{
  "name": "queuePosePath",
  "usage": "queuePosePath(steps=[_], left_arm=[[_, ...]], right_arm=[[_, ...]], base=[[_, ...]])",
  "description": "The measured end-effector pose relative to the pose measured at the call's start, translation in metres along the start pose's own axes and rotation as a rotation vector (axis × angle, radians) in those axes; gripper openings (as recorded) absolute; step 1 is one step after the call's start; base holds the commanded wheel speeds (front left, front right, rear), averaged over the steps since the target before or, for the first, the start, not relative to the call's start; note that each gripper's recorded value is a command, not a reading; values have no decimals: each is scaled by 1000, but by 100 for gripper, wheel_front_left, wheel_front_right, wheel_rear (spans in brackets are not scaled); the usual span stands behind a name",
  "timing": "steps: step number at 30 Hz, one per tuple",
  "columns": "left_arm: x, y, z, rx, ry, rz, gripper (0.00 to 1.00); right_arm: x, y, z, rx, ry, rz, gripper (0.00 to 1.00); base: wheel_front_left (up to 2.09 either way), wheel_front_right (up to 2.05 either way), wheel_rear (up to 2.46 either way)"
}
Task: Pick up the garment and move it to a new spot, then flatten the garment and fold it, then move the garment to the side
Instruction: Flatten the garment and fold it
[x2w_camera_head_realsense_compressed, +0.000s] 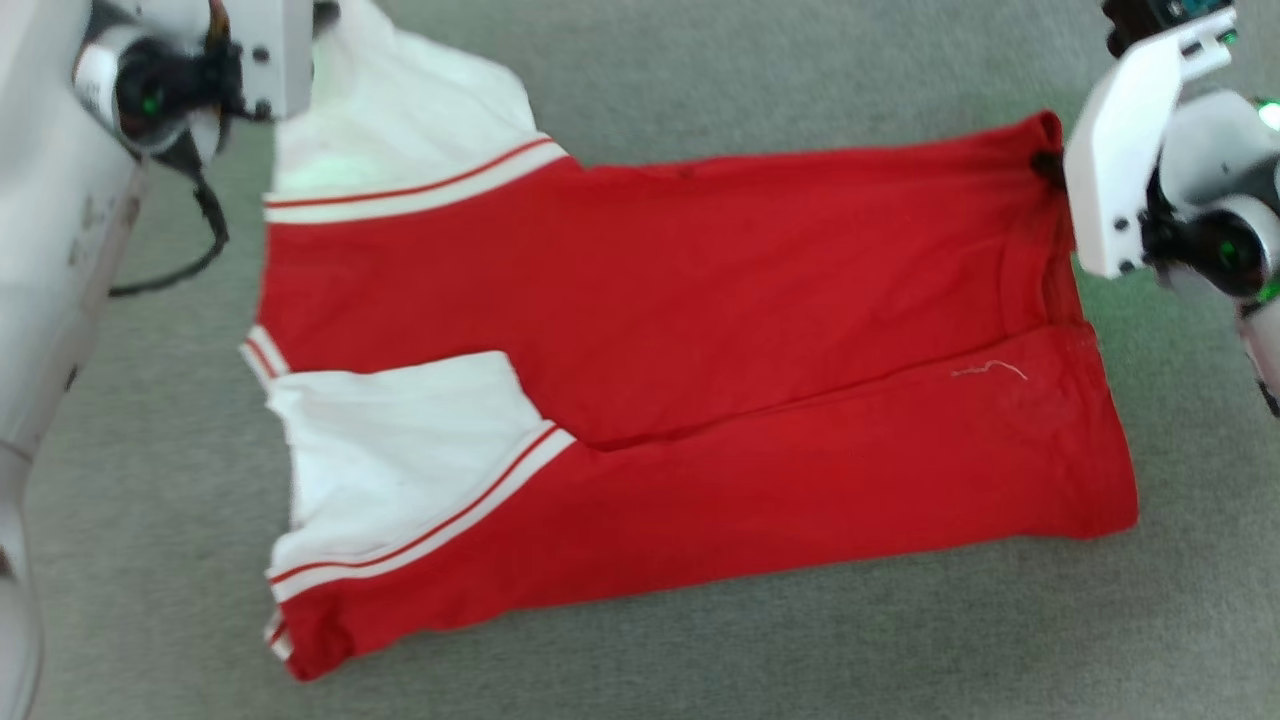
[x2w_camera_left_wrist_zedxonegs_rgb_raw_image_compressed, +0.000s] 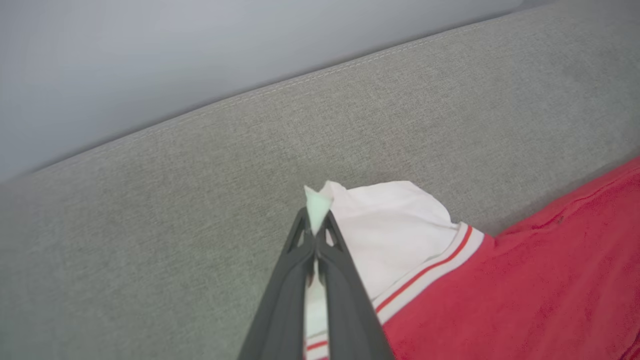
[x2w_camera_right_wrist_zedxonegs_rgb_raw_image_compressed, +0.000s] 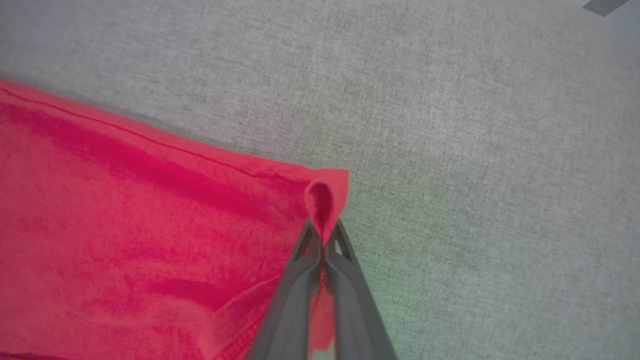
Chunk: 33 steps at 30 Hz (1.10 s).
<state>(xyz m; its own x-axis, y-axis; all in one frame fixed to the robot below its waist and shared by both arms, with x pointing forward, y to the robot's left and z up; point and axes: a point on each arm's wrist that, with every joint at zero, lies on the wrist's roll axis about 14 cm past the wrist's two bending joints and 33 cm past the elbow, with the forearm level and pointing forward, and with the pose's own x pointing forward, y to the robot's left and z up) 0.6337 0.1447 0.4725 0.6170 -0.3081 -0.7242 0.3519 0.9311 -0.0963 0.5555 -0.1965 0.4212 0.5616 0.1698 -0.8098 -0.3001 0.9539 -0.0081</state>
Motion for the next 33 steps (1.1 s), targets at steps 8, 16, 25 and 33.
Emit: queuePosePath(steps=[8, 16, 25, 33], left_arm=[[-57, 5, -24, -3, 12, 14, 0], [-106, -9, -93, -65, 98, 24, 0], [-122, -56, -192, -199, 284, -54, 0], [-107, -65, -226, -279, 371, -86, 0]], right_arm=[[-30, 20, -12, -45, -40, 63, 0], [-50, 29, -45, -40, -26, 101, 0], [-47, 31, -101, -33, 94, 88, 0], [-36, 39, -106, -20, 95, 80, 0]], base=[[0, 0, 0], [0, 0, 0], [0, 0, 0], [0, 0, 0]])
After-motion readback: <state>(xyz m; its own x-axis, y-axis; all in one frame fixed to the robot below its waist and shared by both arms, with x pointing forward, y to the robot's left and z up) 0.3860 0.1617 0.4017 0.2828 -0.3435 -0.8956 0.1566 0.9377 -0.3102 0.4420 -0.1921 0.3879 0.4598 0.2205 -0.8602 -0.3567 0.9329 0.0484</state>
